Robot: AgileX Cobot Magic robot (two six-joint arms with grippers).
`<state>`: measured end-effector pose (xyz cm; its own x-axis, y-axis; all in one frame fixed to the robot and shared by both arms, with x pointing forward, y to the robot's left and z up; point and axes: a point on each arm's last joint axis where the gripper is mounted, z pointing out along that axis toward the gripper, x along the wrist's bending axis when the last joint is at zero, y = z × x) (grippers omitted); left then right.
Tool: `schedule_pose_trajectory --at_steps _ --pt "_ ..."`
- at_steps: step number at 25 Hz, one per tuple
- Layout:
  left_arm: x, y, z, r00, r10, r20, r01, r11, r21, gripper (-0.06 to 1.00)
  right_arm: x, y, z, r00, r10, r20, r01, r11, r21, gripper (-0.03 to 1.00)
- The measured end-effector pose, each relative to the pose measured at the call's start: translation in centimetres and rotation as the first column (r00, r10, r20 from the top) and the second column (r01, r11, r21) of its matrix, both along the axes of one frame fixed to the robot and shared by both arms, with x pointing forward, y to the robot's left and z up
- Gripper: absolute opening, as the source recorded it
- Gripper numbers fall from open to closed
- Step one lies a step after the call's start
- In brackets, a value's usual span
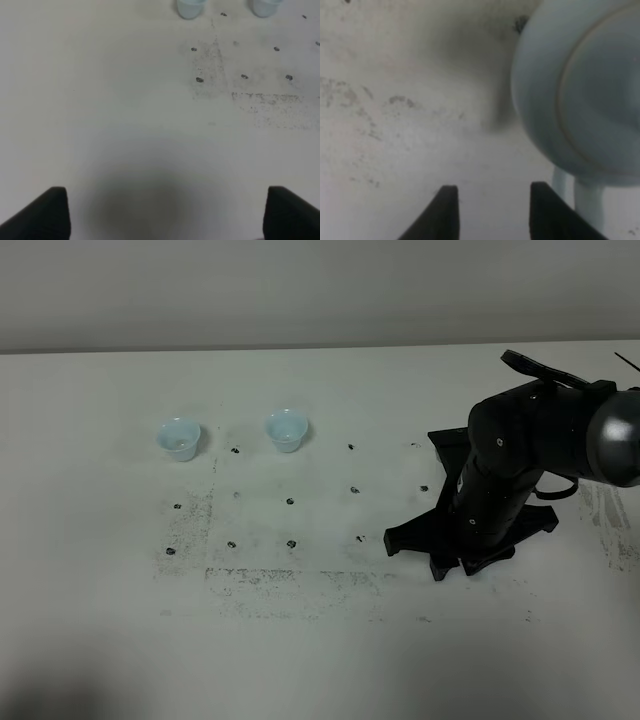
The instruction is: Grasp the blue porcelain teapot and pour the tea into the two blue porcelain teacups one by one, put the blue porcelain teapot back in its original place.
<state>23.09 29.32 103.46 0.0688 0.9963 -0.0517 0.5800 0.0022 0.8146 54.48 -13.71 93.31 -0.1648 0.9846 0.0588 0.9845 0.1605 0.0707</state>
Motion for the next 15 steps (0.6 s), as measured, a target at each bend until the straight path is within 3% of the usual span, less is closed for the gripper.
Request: schedule_pose_trajectory --at_steps 7,11,15 --pt "0.0 0.0 0.0 1.0 0.0 0.0 0.0 1.0 0.0 0.74 -0.2 -0.3 1.3 1.0 -0.003 0.022 0.003 1.0 -0.006 0.32" --pt "0.0 0.0 0.0 1.0 0.0 0.0 0.0 1.0 0.0 0.74 -1.3 -1.1 6.3 0.993 0.025 0.118 -0.026 1.0 0.006 0.32" --pt "0.0 0.0 0.0 1.0 0.0 0.0 0.0 1.0 0.0 0.74 -2.9 -3.4 10.9 0.968 0.104 0.227 -0.079 0.99 -0.116 0.32"
